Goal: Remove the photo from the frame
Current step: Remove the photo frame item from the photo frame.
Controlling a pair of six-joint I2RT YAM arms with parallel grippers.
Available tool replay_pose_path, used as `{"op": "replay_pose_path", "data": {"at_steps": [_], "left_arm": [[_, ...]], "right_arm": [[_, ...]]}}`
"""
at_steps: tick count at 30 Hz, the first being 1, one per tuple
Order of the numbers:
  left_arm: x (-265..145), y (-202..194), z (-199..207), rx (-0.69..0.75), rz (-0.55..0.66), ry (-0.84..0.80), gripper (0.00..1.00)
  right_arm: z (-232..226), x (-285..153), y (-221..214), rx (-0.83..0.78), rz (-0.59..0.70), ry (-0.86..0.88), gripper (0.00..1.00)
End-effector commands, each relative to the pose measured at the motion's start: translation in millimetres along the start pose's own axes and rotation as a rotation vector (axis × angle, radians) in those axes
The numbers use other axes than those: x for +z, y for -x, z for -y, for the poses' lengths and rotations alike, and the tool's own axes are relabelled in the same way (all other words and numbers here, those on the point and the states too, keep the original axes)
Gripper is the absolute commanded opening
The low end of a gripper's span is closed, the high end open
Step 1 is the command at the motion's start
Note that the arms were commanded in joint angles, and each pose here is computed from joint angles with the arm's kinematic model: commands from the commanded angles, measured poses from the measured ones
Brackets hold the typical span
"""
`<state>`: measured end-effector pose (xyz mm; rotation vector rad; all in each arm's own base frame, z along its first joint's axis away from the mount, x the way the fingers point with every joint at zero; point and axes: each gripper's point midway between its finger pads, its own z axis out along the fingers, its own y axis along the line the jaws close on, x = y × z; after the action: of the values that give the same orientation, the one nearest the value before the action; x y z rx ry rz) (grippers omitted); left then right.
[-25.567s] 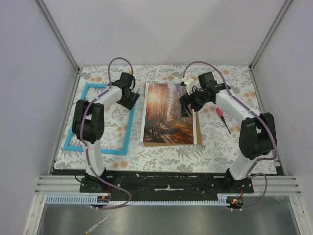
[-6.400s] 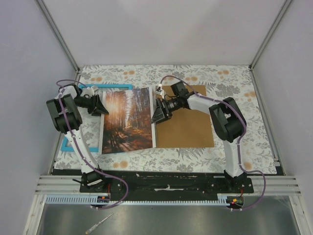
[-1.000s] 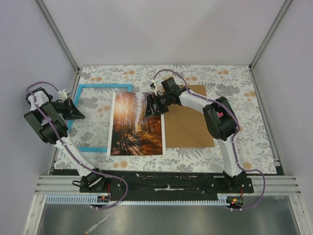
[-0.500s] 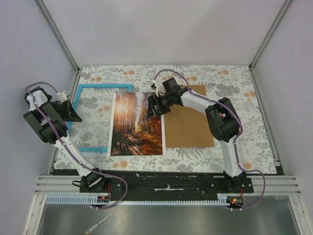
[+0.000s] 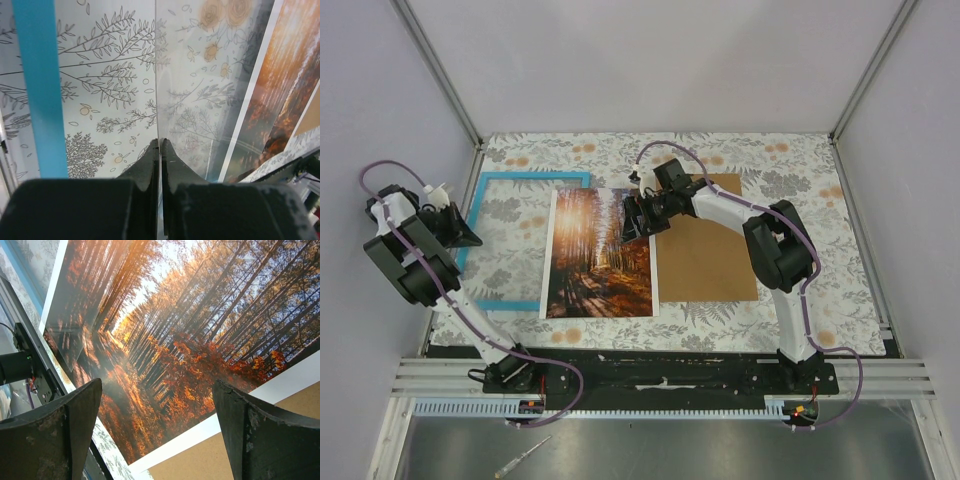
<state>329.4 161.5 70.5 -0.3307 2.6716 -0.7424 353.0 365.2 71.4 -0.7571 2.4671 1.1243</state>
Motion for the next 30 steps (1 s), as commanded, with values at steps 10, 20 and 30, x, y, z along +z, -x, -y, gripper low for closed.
{"op": "replay_pose_path", "data": {"at_steps": [10,20,30], "left_arm": [[-59,52,-33,0.054,0.269,0.208,0.32],[-77,56,-44,0.035,0.327,0.342,0.61],[-74,48,11,0.134,0.356,0.216,0.68]], "right_arm": [[-10,-18,8,-0.072,0.035,-0.006,0.98],[9,-32,5,-0.03,0.052,-0.062,0.98],[59,-51,15,0.115,0.129,-0.102,0.98]]}}
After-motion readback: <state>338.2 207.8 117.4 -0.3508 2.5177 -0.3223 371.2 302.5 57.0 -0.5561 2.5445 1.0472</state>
